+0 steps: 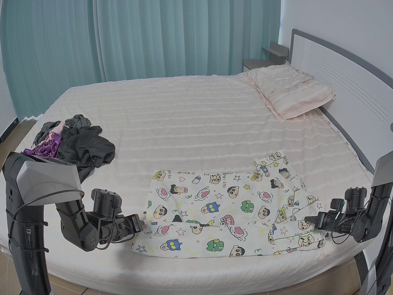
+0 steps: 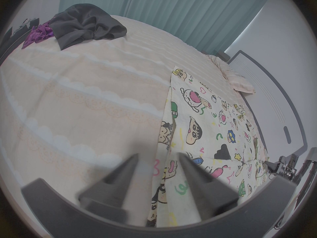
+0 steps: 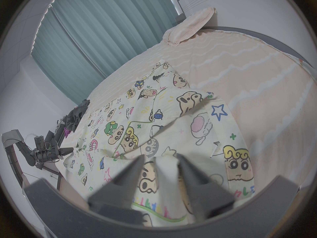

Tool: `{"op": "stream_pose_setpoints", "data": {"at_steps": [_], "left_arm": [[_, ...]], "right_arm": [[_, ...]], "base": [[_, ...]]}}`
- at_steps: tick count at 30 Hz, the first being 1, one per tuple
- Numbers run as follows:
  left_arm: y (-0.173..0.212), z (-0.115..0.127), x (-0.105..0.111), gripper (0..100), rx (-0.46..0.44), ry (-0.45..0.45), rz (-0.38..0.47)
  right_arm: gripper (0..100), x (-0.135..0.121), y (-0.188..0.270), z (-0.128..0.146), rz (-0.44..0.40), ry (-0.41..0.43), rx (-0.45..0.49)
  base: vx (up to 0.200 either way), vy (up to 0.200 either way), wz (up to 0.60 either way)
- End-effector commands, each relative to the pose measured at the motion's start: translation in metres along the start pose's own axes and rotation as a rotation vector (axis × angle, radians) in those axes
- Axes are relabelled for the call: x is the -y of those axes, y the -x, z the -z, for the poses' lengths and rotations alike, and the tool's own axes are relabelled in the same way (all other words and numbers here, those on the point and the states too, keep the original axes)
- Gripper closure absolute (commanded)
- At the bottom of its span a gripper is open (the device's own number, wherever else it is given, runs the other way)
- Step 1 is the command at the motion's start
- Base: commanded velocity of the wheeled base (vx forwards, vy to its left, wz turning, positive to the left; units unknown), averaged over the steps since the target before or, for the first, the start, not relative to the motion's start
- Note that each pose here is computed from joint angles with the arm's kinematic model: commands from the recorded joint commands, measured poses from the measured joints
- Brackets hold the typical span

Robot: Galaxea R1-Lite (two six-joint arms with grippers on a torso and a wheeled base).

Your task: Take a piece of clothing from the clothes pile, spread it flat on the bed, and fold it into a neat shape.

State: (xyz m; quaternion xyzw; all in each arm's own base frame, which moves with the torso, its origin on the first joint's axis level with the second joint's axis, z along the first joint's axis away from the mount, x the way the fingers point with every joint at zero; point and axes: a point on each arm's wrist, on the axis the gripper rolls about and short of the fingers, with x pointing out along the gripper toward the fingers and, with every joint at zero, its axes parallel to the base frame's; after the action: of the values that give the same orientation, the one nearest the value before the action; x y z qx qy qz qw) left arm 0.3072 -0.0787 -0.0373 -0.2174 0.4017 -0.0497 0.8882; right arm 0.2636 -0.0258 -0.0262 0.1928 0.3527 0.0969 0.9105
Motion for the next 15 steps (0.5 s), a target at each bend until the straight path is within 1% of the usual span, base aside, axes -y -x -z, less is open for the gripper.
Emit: {"op": "stream_pose_setpoints", "data": {"at_steps": [1, 2, 6, 10, 14, 15], "left_arm": [[0.001, -0.001, -0.001, 0, 0.001, 0.004, -0.002], [0.011, -0.006, -0.005, 0, 0.016, 0.017, -0.009], [0.035, -0.012, -0.006, 0, 0.048, 0.027, 0.002], [0.050, -0.014, -0.004, 0, 0.071, 0.039, 0.032], [0.056, -0.016, -0.001, 0, 0.085, 0.094, 0.046], [0.057, -0.017, -0.001, 0, 0.086, 0.096, 0.048]], "right_arm": [[0, -0.001, 0.001, 0.000, -0.001, 0.001, 0.002], [0, -0.003, 0.006, -0.006, 0.012, 0.011, 0.033], [0, -0.004, 0.013, -0.014, 0.054, 0.018, 0.078], [0, -0.005, 0.016, -0.016, 0.054, 0.020, 0.084], [0, -0.004, 0.016, -0.018, 0.055, 0.020, 0.095], [0, -0.004, 0.017, -0.018, 0.057, 0.021, 0.098]], "base": [[0.000, 0.000, 0.00], [0.000, 0.000, 0.00], [0.000, 0.000, 0.00], [0.000, 0.000, 0.00], [0.000, 0.000, 0.00], [0.000, 0.000, 0.00]]}}
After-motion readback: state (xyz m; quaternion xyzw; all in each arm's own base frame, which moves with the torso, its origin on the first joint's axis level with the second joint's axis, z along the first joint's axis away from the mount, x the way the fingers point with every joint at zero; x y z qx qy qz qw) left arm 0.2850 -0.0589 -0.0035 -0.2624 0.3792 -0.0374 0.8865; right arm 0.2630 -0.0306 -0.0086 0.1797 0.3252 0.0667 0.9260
